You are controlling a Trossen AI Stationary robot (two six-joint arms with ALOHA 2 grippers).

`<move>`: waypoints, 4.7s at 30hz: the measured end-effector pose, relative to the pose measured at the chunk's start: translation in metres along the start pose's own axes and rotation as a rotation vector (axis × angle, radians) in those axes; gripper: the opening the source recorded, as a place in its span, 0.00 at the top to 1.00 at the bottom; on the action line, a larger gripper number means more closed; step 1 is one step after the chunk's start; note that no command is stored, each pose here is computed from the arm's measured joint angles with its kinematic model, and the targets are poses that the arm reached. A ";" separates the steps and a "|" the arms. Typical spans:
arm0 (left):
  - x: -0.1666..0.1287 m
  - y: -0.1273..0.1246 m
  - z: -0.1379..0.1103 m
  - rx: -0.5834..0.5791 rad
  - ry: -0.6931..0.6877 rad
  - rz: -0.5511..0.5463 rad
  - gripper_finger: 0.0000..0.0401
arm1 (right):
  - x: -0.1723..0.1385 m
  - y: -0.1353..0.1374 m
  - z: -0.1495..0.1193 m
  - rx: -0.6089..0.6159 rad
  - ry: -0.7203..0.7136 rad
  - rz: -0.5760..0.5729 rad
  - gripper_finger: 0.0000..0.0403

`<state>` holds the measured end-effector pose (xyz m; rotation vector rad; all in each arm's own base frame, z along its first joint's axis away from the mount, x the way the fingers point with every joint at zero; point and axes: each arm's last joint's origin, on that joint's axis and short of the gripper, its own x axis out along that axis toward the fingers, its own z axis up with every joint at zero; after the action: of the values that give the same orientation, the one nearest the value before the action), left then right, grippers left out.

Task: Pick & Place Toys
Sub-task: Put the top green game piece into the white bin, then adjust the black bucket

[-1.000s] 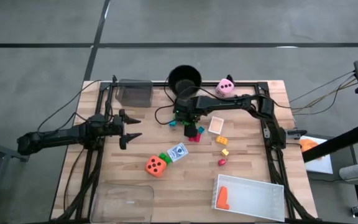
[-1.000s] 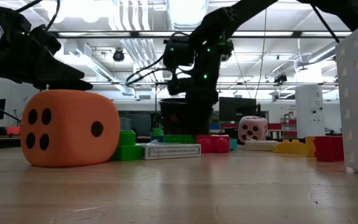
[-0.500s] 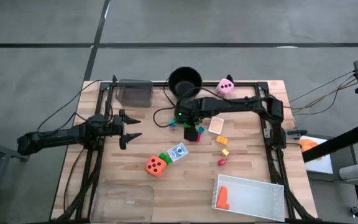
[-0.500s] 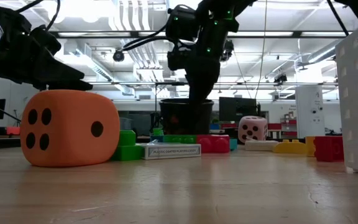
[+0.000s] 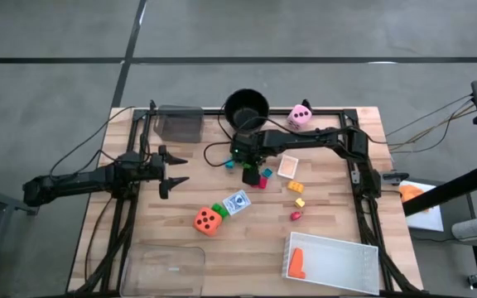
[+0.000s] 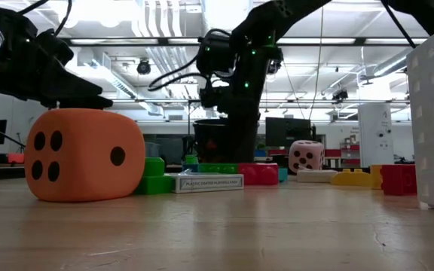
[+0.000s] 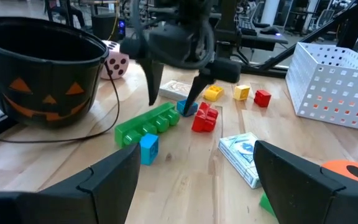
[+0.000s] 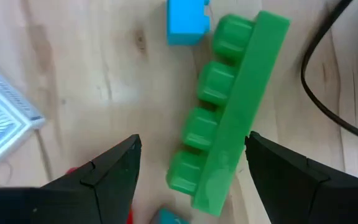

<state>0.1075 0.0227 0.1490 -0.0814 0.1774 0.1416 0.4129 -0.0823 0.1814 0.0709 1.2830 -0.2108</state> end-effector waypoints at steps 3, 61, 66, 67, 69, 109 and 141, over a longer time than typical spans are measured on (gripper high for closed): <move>0.000 0.000 0.000 0.022 -0.004 0.003 0.22 | 0.000 -0.001 0.000 0.005 0.000 -0.005 0.30; 0.000 0.001 0.001 0.053 -0.011 0.028 0.22 | 0.011 -0.012 -0.014 0.065 0.126 0.003 0.45; 0.000 0.001 0.001 0.053 -0.011 0.028 0.22 | 0.013 -0.012 -0.016 0.057 0.128 0.004 0.55; 0.000 0.001 0.001 0.053 -0.011 0.028 0.22 | 0.013 -0.012 -0.016 0.054 0.128 0.005 0.57; 0.000 0.001 0.001 0.053 -0.011 0.028 0.22 | 0.012 -0.012 -0.016 0.043 0.128 0.005 0.62; 0.000 0.001 0.001 0.049 -0.010 0.029 0.22 | -0.019 0.018 -0.003 -0.115 0.032 -0.292 0.96; 0.000 0.001 0.000 0.026 0.001 0.029 0.22 | -0.080 -0.132 0.027 -0.133 -0.174 -0.267 0.96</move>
<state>0.1074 0.0235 0.1488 -0.0529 0.1812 0.1680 0.3914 -0.2064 0.2743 -0.2293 1.1275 -0.3520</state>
